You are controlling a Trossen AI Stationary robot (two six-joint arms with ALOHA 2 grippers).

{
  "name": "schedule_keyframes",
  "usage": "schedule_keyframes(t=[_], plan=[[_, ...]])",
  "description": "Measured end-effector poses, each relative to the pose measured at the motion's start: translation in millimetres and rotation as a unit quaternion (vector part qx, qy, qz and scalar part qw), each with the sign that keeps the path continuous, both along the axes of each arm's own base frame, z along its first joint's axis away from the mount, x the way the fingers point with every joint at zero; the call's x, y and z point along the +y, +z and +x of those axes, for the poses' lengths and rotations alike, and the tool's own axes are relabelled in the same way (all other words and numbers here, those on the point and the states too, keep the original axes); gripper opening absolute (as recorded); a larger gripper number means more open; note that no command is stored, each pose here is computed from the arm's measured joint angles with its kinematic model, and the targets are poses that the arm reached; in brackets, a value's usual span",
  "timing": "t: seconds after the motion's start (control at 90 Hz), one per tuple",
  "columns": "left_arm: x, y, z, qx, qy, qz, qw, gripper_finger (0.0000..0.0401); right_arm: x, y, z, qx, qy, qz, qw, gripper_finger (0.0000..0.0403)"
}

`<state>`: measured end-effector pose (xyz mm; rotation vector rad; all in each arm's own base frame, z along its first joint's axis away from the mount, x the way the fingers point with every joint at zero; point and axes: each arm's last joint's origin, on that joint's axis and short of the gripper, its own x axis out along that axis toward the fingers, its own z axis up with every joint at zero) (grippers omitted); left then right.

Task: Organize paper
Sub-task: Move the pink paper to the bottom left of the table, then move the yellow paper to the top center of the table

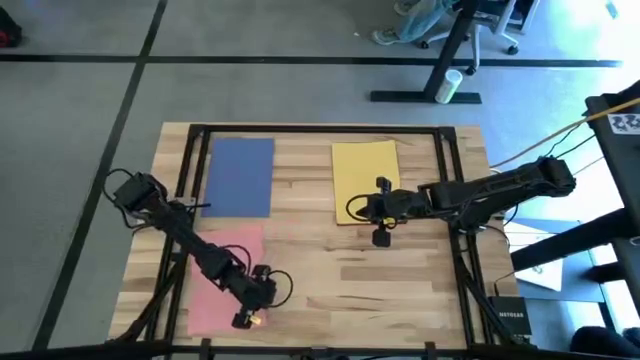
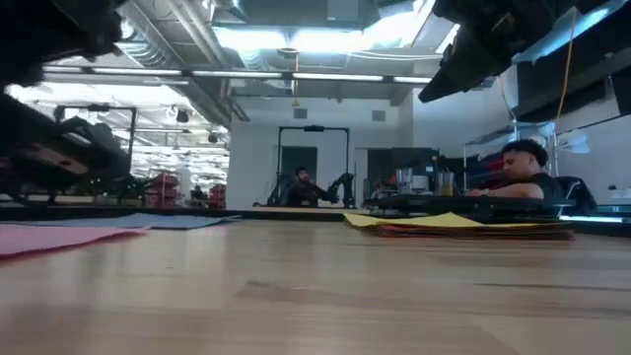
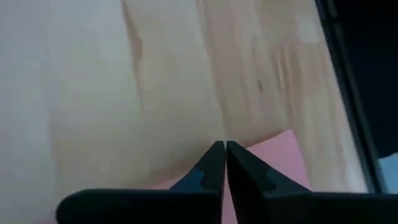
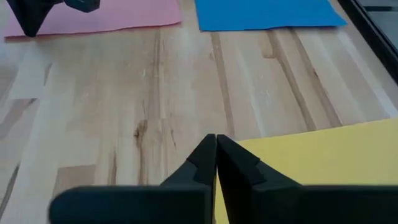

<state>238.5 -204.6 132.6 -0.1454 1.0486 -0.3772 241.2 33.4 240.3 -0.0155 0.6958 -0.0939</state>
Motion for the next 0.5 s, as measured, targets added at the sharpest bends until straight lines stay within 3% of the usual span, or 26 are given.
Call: schedule_keyframes(t=[0.167, 0.311, 0.444, 0.5], plan=[[-6.7, 2.7, -3.2, 0.005, 0.009, -0.013, 1.0, 0.0, 0.0, 0.0, 0.0, 0.0, 0.0, 0.0, 1.0, 0.0], [-3.1, 19.8, -4.2, -0.031, 0.033, -0.003, 0.999, 0.0, 0.0, 0.0, 0.0, 0.0, 0.0, 0.0, 1.0, 0.0], [9.5, 42.8, -11.6, -0.066, 0.073, 0.036, 0.994, 0.0, 0.4, -0.1, 0.0, 0.001, 0.005, 0.005, 1.0, 0.0], [16.5, 50.7, -14.1, -0.078, 0.097, 0.055, 0.991, 0.0, 1.7, 0.0, 0.1, 0.001, 0.012, 0.031, 0.999, 0.0]])
